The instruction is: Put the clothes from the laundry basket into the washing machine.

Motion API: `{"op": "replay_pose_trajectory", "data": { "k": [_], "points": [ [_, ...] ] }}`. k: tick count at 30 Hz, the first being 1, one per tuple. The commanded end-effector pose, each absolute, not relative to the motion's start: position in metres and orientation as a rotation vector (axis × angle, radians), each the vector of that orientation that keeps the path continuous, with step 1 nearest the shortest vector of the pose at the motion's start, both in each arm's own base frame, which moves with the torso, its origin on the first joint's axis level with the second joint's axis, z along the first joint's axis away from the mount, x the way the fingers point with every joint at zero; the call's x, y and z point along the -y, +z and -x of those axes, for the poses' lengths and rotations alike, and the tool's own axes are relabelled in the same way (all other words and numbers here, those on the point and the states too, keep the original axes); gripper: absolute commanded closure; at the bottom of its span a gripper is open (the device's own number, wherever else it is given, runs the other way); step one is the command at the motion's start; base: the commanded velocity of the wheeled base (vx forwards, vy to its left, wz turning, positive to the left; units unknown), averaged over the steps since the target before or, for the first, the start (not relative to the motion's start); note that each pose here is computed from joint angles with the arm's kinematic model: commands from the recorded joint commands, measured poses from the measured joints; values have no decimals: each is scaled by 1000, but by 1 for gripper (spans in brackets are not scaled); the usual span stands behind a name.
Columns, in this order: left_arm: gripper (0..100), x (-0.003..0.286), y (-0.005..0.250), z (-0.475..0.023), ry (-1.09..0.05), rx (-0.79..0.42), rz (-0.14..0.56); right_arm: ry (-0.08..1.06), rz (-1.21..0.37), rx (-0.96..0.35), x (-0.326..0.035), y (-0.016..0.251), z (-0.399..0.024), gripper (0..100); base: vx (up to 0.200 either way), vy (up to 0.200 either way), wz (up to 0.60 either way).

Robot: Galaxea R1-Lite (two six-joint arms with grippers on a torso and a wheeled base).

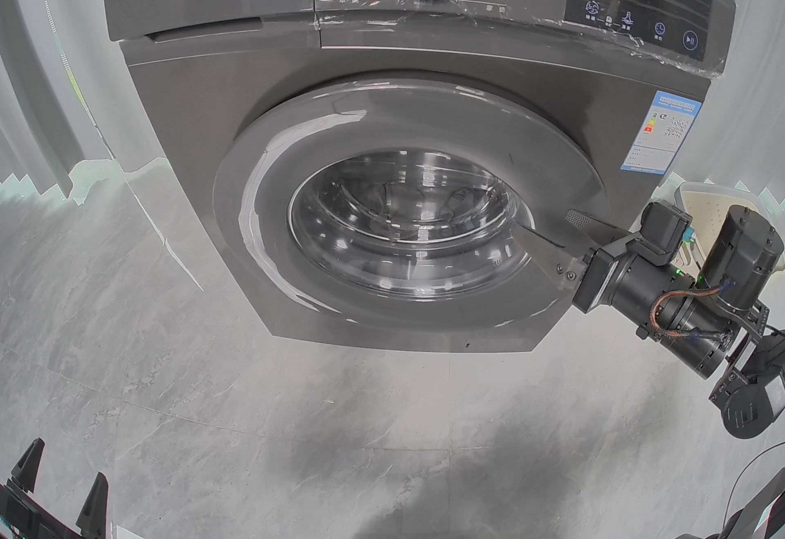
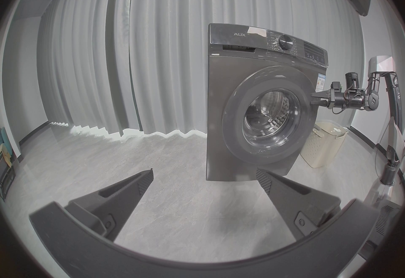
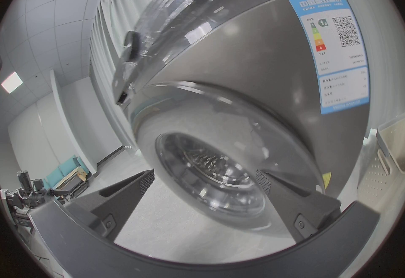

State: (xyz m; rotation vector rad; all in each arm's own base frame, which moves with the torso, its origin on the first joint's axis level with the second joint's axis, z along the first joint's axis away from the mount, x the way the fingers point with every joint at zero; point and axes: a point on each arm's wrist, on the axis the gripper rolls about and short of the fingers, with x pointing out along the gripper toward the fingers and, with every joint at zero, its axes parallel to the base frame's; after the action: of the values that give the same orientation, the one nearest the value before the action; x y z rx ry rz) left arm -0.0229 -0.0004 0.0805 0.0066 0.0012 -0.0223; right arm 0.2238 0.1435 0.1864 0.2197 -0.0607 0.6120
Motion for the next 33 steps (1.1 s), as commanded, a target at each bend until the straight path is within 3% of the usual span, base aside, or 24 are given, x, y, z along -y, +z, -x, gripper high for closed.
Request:
{"op": "replay_pose_trajectory", "data": {
  "k": [1, 7, 16, 20, 25, 31, 33],
  "points": [
    [0, 0, 76, 23, -25, 0, -8, 596, -227, 96, -144, 192, -223, 0, 0, 0, 0],
    [0, 0, 76, 23, -25, 0, -8, 561, -216, 160, -140, 197, -223, 0, 0, 0, 0],
    [0, 0, 76, 23, -23, 0, -6, 564, -208, 149, -135, 196, -206, 0, 0, 0, 0],
    [0, 0, 76, 23, -25, 0, -6, 693, -175, 57, -126, 174, -153, 0, 0, 0, 0],
    [0, 0, 76, 23, -25, 0, -6, 716, -114, -9, -91, 146, -109, 0, 0, 0, 0],
    [0, 0, 76, 23, -25, -1, -6, 613, -118, 41, -58, 154, -88, 0, 0, 0, 0],
    [0, 0, 76, 23, -25, 0, -6, 526, -81, 17, -44, 150, -83, 0, 0, 0, 0]
  ]
}}
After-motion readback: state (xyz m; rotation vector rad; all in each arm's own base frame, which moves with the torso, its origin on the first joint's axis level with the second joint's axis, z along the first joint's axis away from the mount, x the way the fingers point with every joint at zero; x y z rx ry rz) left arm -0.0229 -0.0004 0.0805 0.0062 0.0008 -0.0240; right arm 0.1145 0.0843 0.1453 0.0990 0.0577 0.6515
